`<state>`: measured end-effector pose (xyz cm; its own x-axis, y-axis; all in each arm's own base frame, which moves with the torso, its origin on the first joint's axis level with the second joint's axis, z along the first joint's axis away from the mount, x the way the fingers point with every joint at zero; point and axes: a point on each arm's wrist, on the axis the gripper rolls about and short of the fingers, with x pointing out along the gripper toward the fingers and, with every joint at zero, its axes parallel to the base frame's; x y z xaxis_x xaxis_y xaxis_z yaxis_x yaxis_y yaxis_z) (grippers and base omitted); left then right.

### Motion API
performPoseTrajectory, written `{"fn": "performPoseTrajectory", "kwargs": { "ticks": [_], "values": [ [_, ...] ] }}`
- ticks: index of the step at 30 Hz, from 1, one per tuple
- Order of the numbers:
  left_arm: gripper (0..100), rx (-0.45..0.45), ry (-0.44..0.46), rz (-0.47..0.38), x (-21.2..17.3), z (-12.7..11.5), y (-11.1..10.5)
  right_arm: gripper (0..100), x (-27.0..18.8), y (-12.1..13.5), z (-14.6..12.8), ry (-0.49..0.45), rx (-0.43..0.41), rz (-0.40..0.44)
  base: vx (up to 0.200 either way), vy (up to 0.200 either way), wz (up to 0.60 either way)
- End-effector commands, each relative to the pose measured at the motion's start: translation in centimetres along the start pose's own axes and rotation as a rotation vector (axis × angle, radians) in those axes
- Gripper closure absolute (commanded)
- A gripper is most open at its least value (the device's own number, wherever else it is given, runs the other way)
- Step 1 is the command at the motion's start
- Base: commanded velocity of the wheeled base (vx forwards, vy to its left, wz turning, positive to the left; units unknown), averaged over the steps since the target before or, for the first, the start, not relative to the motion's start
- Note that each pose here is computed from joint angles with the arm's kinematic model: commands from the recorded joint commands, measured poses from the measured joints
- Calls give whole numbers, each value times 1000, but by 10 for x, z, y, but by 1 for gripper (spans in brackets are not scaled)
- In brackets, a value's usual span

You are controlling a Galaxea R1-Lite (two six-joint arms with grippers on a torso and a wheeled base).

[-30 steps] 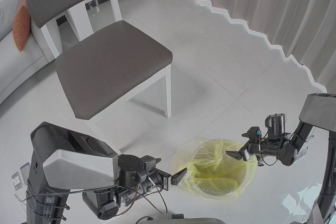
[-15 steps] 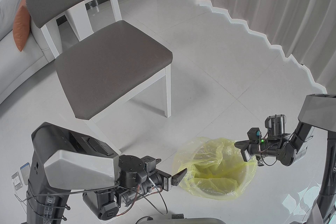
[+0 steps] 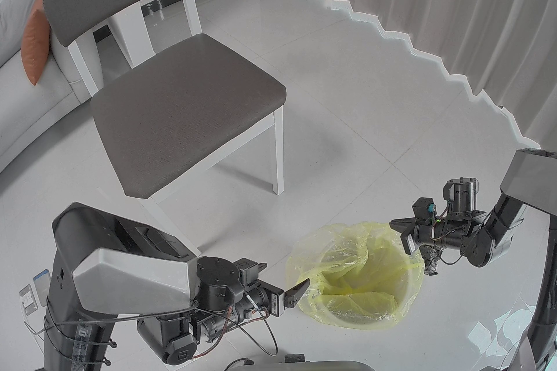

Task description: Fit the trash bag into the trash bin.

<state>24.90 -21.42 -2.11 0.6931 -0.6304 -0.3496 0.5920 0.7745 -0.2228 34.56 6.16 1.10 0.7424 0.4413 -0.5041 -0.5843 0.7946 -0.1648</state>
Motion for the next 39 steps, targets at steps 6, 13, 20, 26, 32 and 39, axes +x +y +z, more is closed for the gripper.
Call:
{"fn": "performPoseTrajectory", "kwargs": {
  "ticks": [6, 13, 20, 26, 32, 39],
  "values": [
    [0, 0, -19, 2, 0, 2, 0, 100, -15, -5, 22, -66, -23, -31, 0, 0, 0],
    [0, 1, -20, 6, -1, 2, -1, 100, -12, -4, 14, -33, -9, -21, 0, 0, 0],
    [0, -2, -4, 13, -5, 0, 0, 0, -13, 5, 11, -20, -16, 11, 0, 0, 0],
    [0, -1, 2, 13, -6, -1, 0, 0, -12, 13, 8, -4, -22, 39, 0, 0, 0],
    [0, -2, 1, 16, -6, -1, 0, 0, 2, 12, -3, 22, -12, 47, 0, 0, 0],
    [0, -2, -2, 23, -7, 0, 1, 0, 10, 8, -7, 27, -9, 42, 0, 0, 0]
  ]
}}
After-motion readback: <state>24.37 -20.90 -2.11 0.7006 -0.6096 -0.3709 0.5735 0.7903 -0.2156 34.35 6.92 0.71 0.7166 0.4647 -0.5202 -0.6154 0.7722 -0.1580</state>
